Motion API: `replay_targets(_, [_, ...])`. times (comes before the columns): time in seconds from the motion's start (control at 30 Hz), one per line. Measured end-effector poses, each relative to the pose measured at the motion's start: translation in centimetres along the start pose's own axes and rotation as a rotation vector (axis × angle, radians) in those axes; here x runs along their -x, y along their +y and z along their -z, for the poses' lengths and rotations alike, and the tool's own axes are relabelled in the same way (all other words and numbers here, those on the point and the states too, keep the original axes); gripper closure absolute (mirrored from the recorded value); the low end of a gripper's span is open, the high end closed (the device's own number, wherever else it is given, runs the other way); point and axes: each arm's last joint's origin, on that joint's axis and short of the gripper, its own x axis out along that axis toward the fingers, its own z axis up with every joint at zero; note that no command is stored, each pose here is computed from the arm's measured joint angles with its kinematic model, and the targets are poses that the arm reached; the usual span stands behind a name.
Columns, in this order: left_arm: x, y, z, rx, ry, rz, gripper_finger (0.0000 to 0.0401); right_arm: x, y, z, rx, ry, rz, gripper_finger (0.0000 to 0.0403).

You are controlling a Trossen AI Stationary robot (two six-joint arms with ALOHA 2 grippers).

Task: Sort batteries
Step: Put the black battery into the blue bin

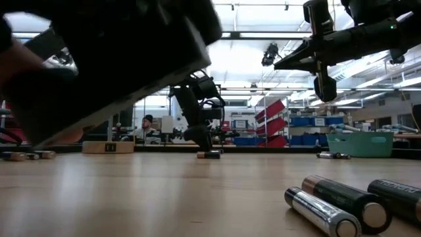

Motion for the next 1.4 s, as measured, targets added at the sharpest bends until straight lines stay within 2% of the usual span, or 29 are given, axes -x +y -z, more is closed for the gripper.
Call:
replay_targets(0.17, [-0.5,-0.2,0.2,0.058,-0.008,0.036,0.0266,0.0,0.0,-0.1,-0.001,-0.004,0.002,0.0403])
replay_targets(0.47, [-0.6,-0.2,0.2,0.099,-0.003,0.028,0.0343,0.0,0.0,-0.1,-0.016,-0.004,0.001,0.0403])
replay_targets(0.63, [-0.4,-0.2,0.1,0.165,0.0,0.016,0.0343,0.0,0.0,-0.1,0.008,-0.009,-0.004,0.0403])
replay_targets(0.73, [0.0,-0.2,-0.2,0.196,0.014,-0.001,0.0341,0.0,0.4,-0.4,0.053,-0.035,-0.046,0.0403])
replay_targets(0.93, [1.2,-0.2,-2.0,0.181,0.018,0.014,0.0342,0.1,1.1,-0.9,0.117,-0.092,-0.114,0.0402])
replay_targets(1.13, [2.3,-0.6,-3.9,0.202,0.003,0.022,0.0342,0.0,0.9,-1.3,0.131,-0.132,-0.079,0.0402])
replay_targets(1.4, [3.0,-1.1,-5.0,0.267,0.001,0.03,0.0342,-0.1,0.7,-1.5,0.121,-0.145,-0.071,0.04])
